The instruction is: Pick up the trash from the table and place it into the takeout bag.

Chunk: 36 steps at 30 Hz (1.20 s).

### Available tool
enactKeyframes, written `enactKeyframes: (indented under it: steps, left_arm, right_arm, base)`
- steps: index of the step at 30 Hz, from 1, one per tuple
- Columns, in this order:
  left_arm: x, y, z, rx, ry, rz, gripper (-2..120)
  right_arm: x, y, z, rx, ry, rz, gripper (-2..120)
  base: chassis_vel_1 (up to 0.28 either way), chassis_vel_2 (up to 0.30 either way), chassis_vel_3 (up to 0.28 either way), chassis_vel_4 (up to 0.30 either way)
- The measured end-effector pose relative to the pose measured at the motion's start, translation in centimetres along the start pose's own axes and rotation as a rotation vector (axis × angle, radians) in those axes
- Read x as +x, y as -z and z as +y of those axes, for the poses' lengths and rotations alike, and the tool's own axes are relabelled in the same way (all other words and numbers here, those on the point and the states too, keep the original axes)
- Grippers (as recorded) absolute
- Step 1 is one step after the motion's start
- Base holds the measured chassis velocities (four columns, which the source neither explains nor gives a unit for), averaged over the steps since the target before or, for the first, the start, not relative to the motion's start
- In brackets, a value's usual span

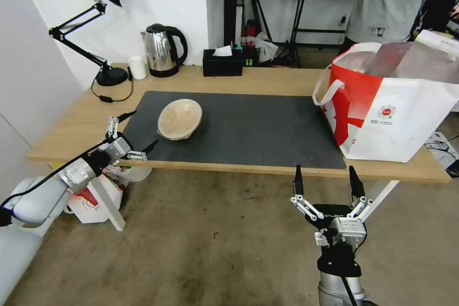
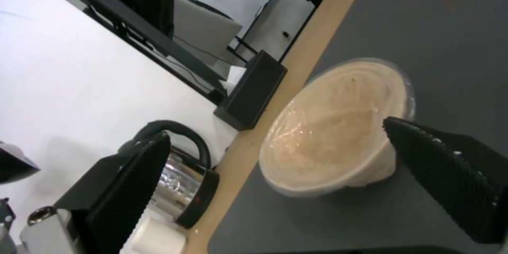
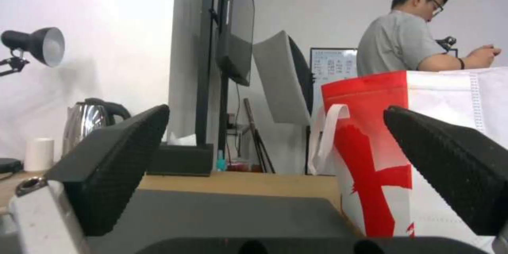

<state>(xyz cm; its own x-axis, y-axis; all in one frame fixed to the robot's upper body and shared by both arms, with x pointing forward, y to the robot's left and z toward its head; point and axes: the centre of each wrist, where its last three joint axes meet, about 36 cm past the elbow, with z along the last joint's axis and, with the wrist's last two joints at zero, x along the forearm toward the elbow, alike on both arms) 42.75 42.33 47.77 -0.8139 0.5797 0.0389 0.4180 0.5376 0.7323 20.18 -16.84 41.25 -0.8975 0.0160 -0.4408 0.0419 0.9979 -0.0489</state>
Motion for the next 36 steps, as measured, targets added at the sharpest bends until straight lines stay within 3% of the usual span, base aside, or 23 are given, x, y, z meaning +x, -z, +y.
enactKeyframes:
  steps: [18, 36]
  left_arm:
    - [-1.4, 0.5, 1.3, -0.038, -0.067, 0.010, 100]
    - [-3.7, -1.9, 0.0, -0.004, -0.127, 0.039, 100]
  right_arm:
    - [0.0, 0.0, 0.0, 0.000, 0.000, 0.000, 100]
    - [0.0, 0.0, 0.0, 0.000, 0.000, 0.000, 100]
  base:
    - [0.000, 0.000, 0.000, 0.000]
    - [0.000, 0.000, 0.000, 0.000]
